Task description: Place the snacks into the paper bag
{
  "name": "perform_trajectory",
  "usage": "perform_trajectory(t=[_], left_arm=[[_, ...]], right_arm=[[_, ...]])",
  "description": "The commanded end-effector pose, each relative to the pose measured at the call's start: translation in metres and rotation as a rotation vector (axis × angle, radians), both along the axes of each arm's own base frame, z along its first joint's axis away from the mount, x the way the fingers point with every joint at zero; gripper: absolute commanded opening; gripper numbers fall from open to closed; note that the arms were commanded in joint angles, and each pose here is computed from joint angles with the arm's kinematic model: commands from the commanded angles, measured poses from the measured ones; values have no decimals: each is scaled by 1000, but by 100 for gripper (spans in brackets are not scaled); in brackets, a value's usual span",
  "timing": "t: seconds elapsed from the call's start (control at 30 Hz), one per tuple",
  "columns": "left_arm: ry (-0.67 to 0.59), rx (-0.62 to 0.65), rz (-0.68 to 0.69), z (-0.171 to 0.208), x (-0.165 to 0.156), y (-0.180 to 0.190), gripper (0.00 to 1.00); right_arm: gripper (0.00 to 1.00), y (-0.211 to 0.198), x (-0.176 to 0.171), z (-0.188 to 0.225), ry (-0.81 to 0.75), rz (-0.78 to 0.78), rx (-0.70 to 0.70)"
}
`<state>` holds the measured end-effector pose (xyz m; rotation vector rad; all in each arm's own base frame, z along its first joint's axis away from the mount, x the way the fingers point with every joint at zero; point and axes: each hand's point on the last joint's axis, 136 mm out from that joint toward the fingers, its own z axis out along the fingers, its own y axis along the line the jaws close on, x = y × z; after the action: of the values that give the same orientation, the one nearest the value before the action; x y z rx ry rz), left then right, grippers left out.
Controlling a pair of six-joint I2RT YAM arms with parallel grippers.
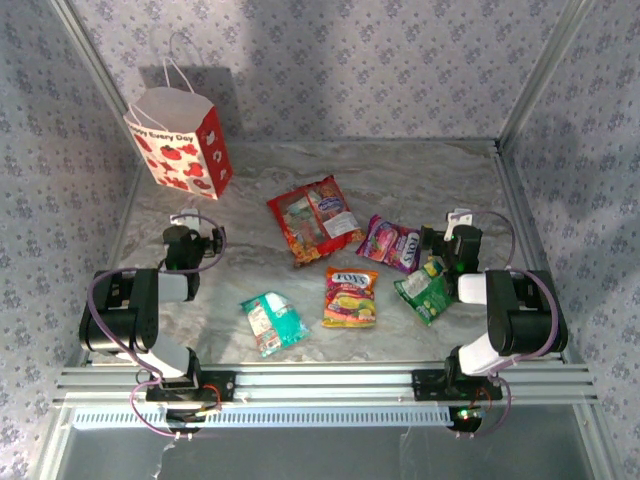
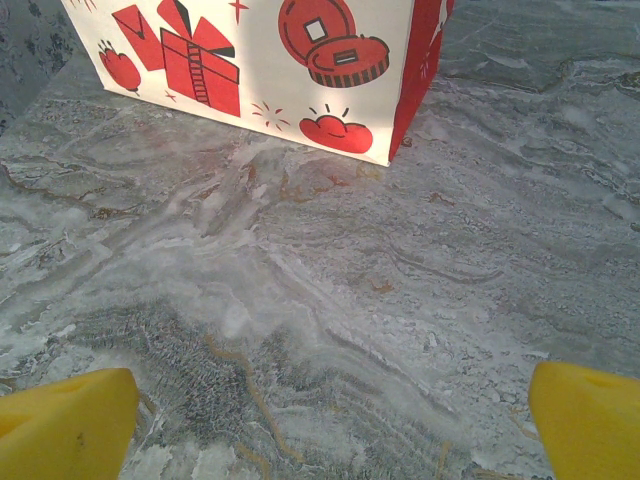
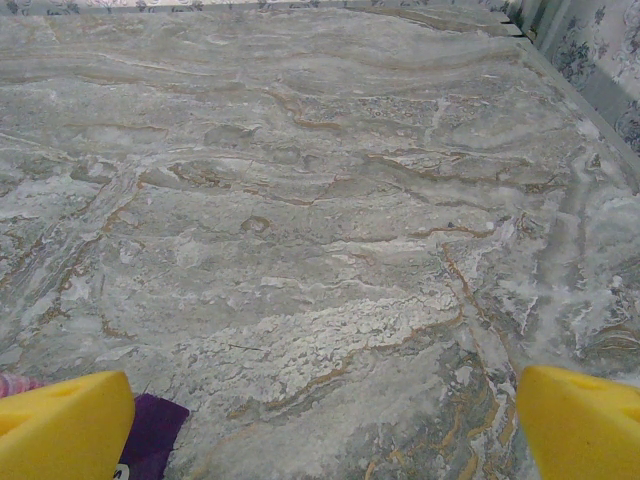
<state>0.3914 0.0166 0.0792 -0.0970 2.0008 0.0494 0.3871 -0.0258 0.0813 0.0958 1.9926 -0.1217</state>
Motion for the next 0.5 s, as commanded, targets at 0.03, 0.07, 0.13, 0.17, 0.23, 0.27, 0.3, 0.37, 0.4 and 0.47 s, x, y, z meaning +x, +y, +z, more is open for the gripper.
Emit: perform_trajectory(t=[0.03,0.07,0.13,0.17,0.23,0.27,0.3,0.37,0.4,0.47], left_arm=[[-39,12,-7,9,6,0,100],[-40,11,-8,9,6,0,100],[-44,12,-7,11,6,0,100],[-43,10,-20,10,7,-2,100],[-39,10,-48,10,7,-7,100],[-42,11,-50,10,7,-7,100],[-42,11,-48,10,7,-7,100],[-42,17,-55,10,6,-9,100],[-43,26,-54,11,5,-10,100],[-50,44,-54,15,4,-12,100]], right_arm=[[100,-3,1,1,-7,0,-13],[100,-3,1,1,-7,-1,-13],[100,-3,1,1,-8,0,-13],[100,-3,1,1,-9,0,-13],[98,-3,1,1,-8,0,-13],[98,-3,1,1,-9,0,-13],[98,-3,1,1,-9,-1,-14],[98,-2,0,1,-10,0,-16],[98,-2,1,3,-13,2,-19],[97,0,3,7,-2,7,-27]])
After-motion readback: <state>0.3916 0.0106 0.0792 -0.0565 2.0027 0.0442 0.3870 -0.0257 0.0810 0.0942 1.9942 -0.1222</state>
